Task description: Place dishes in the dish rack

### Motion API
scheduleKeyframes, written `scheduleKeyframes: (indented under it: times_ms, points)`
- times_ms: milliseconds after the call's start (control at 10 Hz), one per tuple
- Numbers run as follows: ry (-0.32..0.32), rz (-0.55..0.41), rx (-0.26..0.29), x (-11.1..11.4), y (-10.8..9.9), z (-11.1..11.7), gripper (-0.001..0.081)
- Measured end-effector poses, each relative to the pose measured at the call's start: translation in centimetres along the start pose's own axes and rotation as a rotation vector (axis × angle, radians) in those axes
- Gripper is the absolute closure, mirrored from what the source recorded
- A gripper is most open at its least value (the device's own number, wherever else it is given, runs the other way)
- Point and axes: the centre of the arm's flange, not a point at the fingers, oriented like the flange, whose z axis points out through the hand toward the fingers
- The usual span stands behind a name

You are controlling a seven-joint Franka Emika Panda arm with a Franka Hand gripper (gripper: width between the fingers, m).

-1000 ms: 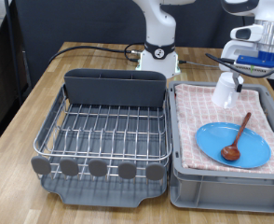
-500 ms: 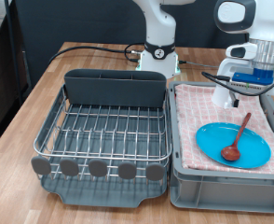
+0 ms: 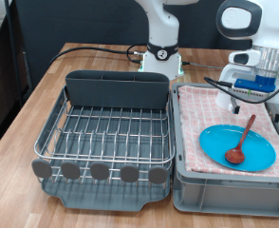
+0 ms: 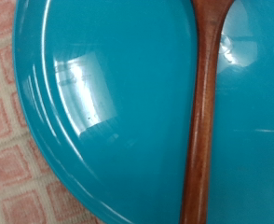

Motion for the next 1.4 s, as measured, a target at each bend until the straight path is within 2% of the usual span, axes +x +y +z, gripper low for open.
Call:
scheduleKeyframes:
  times_ms: [800,1300,1400]
  points:
    - [0.012,0.048,-0.002,0.0,1.4,4.1,0.0004]
    - [0.034,0.082,0.000,-0.4,1.9,4.9,0.0004]
    - [0.034,0.083,0.000,-0.4,1.9,4.9,0.0220]
